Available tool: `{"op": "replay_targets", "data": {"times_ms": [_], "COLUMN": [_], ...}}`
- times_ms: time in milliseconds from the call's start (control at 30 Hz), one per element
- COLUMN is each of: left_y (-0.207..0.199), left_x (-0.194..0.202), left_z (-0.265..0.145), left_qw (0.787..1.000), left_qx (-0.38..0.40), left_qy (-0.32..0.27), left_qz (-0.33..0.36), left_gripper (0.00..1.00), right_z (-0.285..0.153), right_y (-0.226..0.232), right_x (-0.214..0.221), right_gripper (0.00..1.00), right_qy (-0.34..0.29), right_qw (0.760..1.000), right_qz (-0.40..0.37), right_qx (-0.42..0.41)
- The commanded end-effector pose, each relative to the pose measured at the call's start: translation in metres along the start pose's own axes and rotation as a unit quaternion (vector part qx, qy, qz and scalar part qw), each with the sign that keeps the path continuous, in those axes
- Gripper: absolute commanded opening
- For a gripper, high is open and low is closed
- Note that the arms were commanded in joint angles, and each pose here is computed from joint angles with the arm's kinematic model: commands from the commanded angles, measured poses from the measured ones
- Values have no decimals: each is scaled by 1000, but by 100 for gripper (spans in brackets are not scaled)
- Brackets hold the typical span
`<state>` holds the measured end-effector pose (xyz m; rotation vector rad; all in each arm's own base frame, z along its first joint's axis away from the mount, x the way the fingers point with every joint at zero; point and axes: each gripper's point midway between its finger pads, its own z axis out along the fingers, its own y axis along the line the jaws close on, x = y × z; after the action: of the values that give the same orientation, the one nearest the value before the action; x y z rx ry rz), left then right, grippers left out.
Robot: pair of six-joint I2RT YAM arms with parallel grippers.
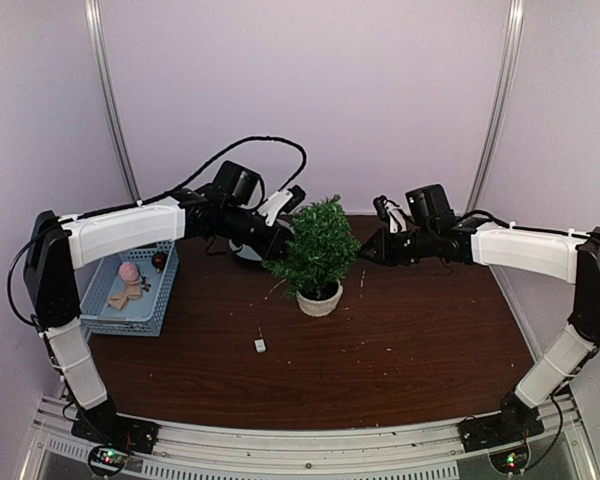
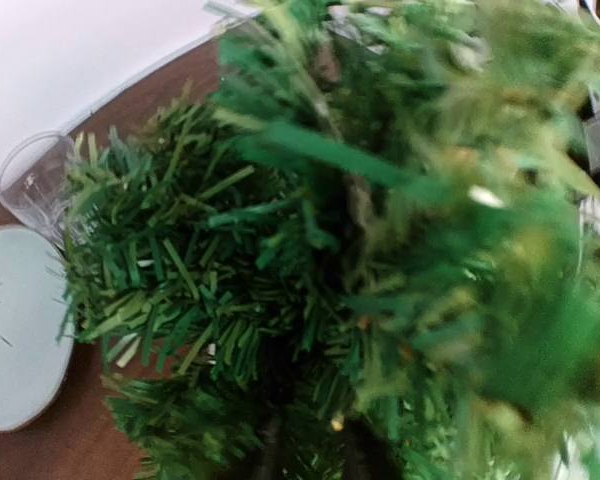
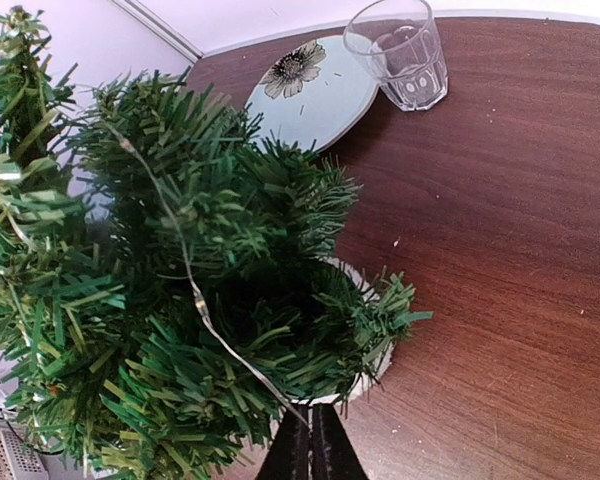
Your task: Decorate the small christmas tree
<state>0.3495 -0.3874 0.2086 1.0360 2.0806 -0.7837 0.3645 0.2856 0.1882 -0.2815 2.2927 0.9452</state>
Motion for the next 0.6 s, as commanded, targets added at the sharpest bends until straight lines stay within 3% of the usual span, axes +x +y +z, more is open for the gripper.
{"op": "replay_targets", "data": {"times_ms": [0, 133, 333, 467, 567], "left_y": [-4, 2, 4, -19, -33], "left_x": [-28, -22, 3, 33, 48], "left_z": [-39, -67, -103, -105, -97], "left_qw": [999, 998, 995, 997, 996], "left_qx": [-25, -47, -75, -21, 5], "left_qy": [-40, -51, -67, -63, -66], "left_qz": [22, 12, 21, 40, 53], "left_gripper": [32, 48, 60, 65, 69], "right_z": [-3, -8, -13, -15, -18], "right_y": [7, 8, 6, 6, 6], "right_x": [-3, -5, -7, -8, -11], "right_gripper": [4, 12, 22, 42, 51], "right_qy": [-2, -5, -8, -7, -12], "right_qw": [1000, 1000, 1000, 1000, 1000], "right_qz": [-6, -11, -16, -18, -18], "right_qx": [-9, -3, 6, 6, 6]}}
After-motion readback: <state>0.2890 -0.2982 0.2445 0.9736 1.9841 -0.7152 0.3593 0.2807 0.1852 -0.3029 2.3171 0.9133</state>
